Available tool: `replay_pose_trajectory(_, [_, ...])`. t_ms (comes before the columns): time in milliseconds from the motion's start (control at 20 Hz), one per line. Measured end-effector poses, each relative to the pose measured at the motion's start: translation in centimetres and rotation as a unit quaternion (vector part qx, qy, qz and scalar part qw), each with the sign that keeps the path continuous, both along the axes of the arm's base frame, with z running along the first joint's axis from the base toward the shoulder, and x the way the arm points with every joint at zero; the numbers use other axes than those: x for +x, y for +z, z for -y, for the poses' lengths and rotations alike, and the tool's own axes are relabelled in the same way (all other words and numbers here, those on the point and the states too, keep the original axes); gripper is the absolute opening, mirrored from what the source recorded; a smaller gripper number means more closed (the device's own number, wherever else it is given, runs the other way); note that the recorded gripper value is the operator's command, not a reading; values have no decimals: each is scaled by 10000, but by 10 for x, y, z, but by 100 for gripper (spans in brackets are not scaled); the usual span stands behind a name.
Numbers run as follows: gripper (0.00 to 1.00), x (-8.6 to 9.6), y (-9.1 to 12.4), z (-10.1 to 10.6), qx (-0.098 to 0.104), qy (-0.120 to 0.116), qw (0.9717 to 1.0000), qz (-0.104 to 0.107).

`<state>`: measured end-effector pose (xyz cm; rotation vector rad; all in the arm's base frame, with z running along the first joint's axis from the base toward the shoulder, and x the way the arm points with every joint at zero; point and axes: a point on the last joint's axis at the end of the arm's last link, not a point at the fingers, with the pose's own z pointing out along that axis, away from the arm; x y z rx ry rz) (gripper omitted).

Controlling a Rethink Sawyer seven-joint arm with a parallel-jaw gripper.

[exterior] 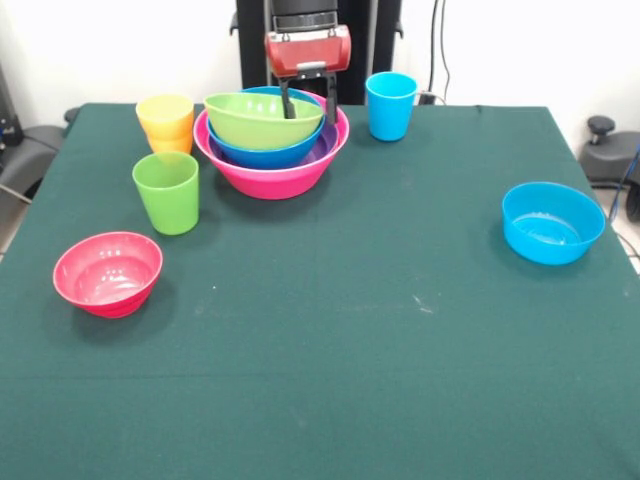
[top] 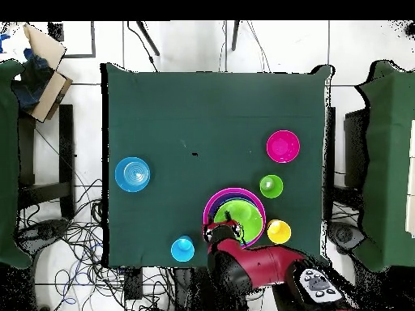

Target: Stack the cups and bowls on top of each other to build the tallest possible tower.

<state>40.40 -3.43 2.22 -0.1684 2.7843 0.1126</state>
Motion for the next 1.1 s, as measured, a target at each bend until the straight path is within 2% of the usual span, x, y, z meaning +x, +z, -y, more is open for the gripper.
replay_pose_trajectory(300, [100, 4, -10, 1, -33, -9, 10000, -37])
replay_pose_trajectory(800, [100, 16, -34, 7, 56, -78, 9999, -46])
replay_pose_trajectory(1100, [100, 17, -38, 9, 59, -106, 9999, -51])
